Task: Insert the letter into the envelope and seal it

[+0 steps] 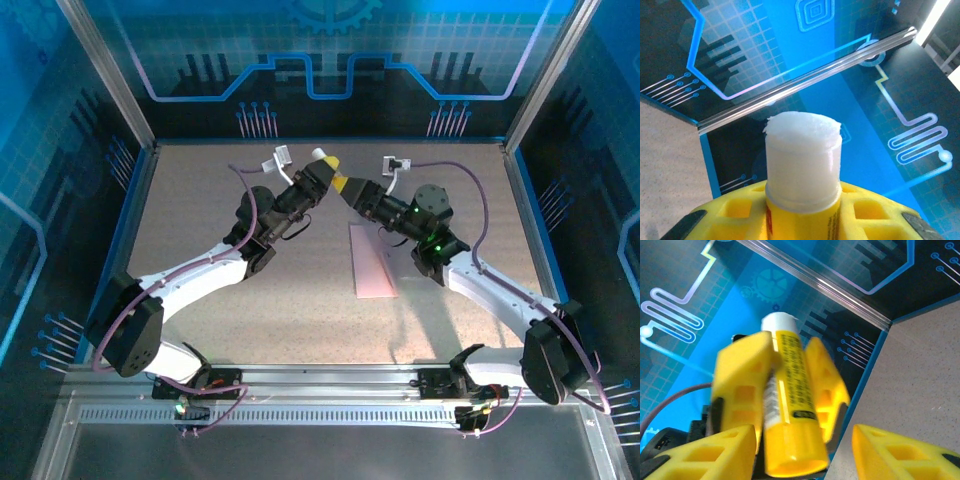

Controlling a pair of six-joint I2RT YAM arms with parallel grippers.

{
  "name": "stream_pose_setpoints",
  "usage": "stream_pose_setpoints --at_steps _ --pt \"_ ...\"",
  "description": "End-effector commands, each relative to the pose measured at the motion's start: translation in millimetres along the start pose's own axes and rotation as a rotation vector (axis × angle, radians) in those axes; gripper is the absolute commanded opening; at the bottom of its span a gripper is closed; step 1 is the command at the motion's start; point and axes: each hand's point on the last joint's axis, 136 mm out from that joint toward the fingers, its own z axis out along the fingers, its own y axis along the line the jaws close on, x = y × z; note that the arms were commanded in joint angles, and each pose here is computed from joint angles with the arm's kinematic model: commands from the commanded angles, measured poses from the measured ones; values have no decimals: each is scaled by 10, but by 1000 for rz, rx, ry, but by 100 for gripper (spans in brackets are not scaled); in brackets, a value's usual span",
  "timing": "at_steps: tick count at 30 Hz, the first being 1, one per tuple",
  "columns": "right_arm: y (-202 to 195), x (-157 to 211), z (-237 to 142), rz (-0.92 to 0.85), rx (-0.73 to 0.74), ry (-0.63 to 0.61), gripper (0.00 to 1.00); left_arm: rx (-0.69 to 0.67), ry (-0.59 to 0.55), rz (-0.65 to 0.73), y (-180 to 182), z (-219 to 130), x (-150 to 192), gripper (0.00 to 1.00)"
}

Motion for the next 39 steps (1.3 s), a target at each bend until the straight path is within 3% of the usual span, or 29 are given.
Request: stream_pose_setpoints --at_steps 1,13,22,27,34,39 --pt "97 -33 19 1 -47 -34 54 62 -54 -2 -151 -5 -102 0" --pt "171 -80 23 -19 -69 -42 49 56 -6 -47 -58 50 6 0" --pt "178 -69 58 -11 -81 -29 31 58 5 -53 -48 64 33 0" --pt "182 -96 24 -19 -77 -32 25 51 19 -51 -13 65 62 13" --pt "168 -189 -73 -38 -55 -48 25 35 44 -51 40 57 114 8" --pt "163 -230 -113 -49 -46 -55 25 32 55 -51 57 58 131 12"
